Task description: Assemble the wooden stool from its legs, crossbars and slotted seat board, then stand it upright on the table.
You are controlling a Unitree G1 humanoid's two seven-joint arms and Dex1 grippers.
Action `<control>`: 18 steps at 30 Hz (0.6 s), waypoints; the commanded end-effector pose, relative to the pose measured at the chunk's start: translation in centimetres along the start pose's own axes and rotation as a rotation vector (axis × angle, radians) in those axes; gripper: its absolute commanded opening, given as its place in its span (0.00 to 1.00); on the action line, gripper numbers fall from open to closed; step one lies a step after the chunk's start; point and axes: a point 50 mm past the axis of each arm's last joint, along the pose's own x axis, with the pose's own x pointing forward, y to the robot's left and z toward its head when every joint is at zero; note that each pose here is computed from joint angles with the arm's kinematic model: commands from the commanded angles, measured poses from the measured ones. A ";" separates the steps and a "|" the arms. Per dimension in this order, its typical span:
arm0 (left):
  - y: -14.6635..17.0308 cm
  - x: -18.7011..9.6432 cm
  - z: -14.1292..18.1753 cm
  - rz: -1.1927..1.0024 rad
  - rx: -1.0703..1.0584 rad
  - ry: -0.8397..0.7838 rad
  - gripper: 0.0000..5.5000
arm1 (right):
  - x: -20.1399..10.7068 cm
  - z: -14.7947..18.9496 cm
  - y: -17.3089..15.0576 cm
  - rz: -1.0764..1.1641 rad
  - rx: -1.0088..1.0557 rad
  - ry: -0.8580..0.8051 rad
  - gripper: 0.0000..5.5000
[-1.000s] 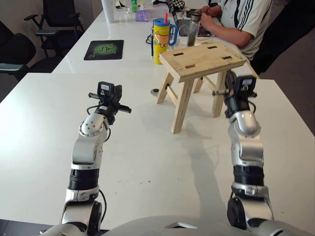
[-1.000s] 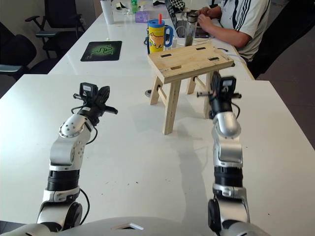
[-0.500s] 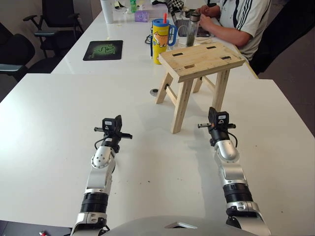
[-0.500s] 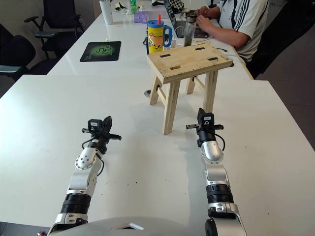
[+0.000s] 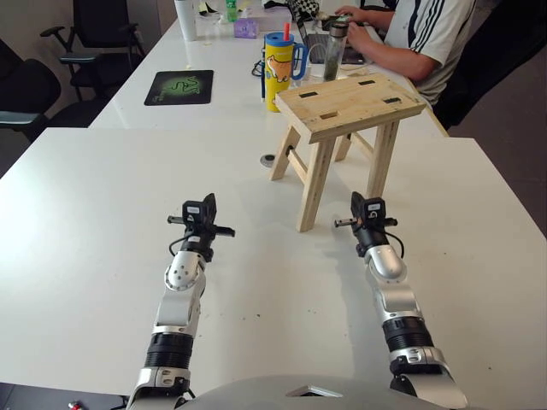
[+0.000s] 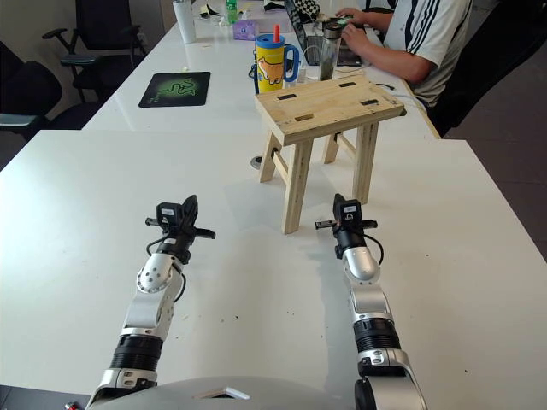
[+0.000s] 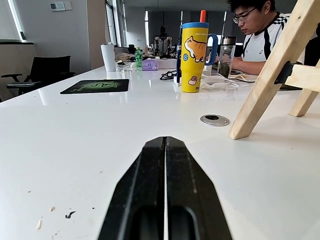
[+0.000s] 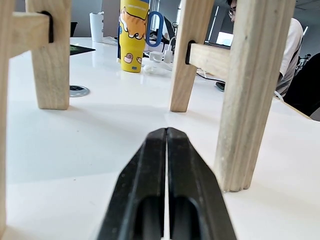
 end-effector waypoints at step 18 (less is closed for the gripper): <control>-0.5 -0.2 0.6 -0.004 0.002 -0.031 0.00 | -0.2 -0.8 -2.7 -0.035 -0.058 0.017 0.00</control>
